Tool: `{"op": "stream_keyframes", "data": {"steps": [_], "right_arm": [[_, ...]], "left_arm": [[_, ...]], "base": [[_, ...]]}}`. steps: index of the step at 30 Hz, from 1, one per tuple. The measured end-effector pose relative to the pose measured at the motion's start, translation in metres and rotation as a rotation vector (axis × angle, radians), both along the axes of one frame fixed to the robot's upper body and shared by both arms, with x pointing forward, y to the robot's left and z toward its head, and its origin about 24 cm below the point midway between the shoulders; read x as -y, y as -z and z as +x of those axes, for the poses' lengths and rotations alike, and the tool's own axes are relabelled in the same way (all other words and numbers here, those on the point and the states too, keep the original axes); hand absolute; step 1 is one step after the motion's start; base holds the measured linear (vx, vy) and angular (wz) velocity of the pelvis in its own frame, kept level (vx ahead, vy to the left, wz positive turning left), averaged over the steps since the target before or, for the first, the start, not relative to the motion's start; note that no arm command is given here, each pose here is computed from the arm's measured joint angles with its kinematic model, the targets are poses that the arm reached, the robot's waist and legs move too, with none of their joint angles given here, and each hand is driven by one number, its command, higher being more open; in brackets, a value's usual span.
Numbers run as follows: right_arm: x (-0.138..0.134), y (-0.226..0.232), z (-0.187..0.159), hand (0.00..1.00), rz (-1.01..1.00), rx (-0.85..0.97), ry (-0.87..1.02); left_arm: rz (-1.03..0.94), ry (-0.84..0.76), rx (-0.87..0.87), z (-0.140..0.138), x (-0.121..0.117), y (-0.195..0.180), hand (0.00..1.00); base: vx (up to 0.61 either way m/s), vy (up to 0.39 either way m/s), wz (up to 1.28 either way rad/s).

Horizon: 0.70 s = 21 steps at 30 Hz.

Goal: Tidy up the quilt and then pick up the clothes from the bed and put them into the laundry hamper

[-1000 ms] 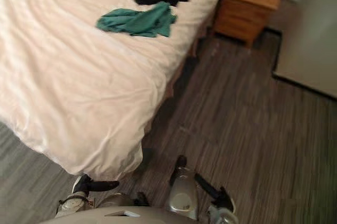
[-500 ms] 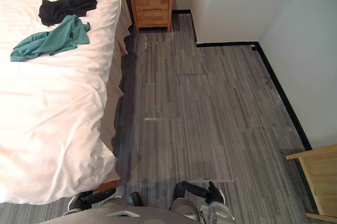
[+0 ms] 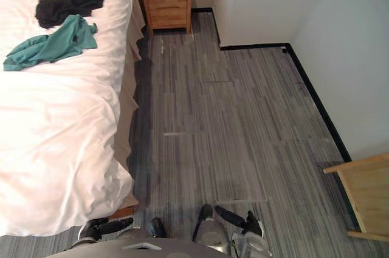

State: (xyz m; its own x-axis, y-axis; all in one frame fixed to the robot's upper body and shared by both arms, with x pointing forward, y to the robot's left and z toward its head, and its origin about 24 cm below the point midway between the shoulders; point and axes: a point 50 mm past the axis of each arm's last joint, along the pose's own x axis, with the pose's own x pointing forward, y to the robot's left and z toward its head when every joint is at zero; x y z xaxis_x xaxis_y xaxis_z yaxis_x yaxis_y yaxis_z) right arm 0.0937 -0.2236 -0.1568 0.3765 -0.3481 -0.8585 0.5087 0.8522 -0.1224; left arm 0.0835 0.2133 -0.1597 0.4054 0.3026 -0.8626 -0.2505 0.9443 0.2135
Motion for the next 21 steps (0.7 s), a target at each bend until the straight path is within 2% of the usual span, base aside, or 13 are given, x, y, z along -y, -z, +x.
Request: {"op": "stream_keyframes", "data": {"steps": [2,4,6,7,8,9,14,17,19,21], "right_arm": [[-0.011,0.005,-0.012,1.00,0.034,-0.033,0.052],[-0.009,0.005,-0.015,1.00,0.036,-0.037,0.061],[-0.006,0.006,-0.021,1.00,0.030,-0.051,0.068],[0.000,0.006,-0.030,1.00,0.020,-0.072,0.082],[0.006,0.006,-0.035,1.00,0.002,-0.089,0.080],[0.006,0.006,-0.036,1.00,-0.003,-0.096,0.082],[-0.003,0.004,-0.005,1.00,0.008,-0.048,0.043],[-0.011,0.005,-0.002,1.00,0.024,-0.045,0.037],[-0.022,0.004,0.007,1.00,0.044,-0.031,0.000],[-0.036,0.005,0.011,1.00,0.070,-0.019,-0.035]], "left_arm": [[0.039,0.040,-0.023,-0.003,-0.011,-0.001,1.00],[0.035,0.027,-0.034,-0.007,-0.009,0.000,1.00],[0.002,-0.152,-0.055,-0.026,-0.010,0.002,1.00],[-0.046,-0.255,-0.020,-0.025,-0.005,0.003,1.00],[-0.052,-0.280,0.071,-0.010,0.001,-0.002,1.00],[-0.041,-0.273,0.090,-0.007,-0.001,-0.004,1.00],[-0.032,-0.274,0.123,0.002,-0.008,-0.008,1.00],[-0.024,-0.256,0.135,0.009,-0.012,-0.010,1.00],[-0.013,-0.239,0.151,0.018,-0.014,-0.012,1.00],[-0.006,-0.304,0.166,0.015,-0.022,-0.013,1.00]], "base": [[0.02,-0.010,-0.19],[0.12,-0.069,-0.50],[0.23,-0.089,-0.43],[0.26,-0.079,-0.32],[0.25,-0.061,-0.32],[0.28,-0.018,-0.47],[0.37,0.091,-0.67],[0.47,0.201,-0.23],[0.53,0.111,-0.10],[0.51,0.137,-0.14]]}}
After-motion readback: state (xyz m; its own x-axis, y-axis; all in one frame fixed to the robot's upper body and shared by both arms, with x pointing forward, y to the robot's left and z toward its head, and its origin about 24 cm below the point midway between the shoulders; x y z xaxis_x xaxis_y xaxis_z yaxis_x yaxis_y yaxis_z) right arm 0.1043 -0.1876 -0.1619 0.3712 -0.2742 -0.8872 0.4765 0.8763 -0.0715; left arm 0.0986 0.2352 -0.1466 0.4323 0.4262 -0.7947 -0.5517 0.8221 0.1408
